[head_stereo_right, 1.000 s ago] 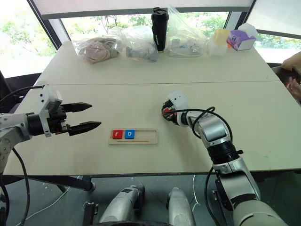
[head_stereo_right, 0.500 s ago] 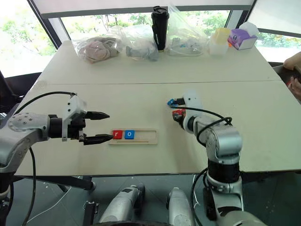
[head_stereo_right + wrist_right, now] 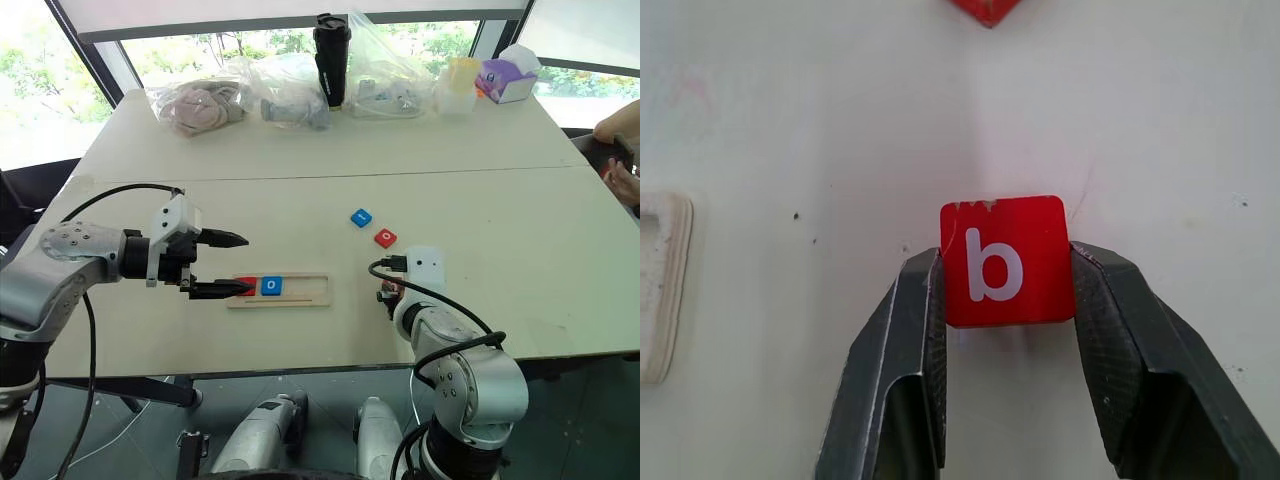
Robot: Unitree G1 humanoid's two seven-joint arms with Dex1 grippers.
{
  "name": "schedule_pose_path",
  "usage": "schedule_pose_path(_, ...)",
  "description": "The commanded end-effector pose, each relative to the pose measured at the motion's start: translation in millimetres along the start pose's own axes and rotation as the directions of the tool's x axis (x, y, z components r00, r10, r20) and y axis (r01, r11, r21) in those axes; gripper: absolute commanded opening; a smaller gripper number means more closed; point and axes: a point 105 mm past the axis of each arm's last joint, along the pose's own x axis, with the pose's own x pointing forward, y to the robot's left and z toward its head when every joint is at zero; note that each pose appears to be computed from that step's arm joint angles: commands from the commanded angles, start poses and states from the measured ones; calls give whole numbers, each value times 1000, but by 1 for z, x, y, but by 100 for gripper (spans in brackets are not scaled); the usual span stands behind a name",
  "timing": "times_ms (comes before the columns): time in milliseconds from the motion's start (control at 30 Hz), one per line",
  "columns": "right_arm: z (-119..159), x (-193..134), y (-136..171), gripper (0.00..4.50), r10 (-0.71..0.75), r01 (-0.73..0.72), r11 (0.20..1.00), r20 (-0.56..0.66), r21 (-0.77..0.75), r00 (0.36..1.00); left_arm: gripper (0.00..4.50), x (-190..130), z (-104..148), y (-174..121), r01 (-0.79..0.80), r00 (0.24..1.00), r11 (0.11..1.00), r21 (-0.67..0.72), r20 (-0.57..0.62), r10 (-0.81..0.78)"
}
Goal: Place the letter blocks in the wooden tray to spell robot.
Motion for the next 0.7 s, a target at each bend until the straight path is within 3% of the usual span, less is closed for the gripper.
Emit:
schedule_pose_path(33, -1, -5, 16, 118, 33, -34, 998, 18, 61, 999, 450, 1, 7, 0, 14, 1000, 999, 34, 11, -14)
schedule_pose_path(267, -1, -8, 20, 447, 95, -95, 995, 22, -6, 995, 450, -1, 3, 2, 20, 1000, 999, 28, -2, -20)
schedule_pose_path(367, 22, -14, 4, 447, 209, -199, 968, 52, -152, 977, 450, 0, 3, 3, 18, 1000, 1000, 22, -1, -18)
schedule_pose_path(467, 68, -35, -14, 447, 390, -351, 872, 53, -341, 919, 450, 2, 8, 2, 29, 999, 999, 28, 16, -29)
schedule_pose_path(567, 91, -43, -25, 447, 513, -422, 752, 47, -506, 857, 450, 5, 11, 1, 45, 999, 998, 45, 16, -45)
schedule_pose_path(633, 93, -47, -28, 447, 598, -478, 661, 21, -578, 801, 450, 7, 13, 0, 51, 998, 997, 51, 19, -52)
schedule_pose_path(700, 76, -35, -41, 447, 605, -529, 590, -101, -610, 790, 450, 7, 14, 0, 51, 998, 997, 54, 22, -52)
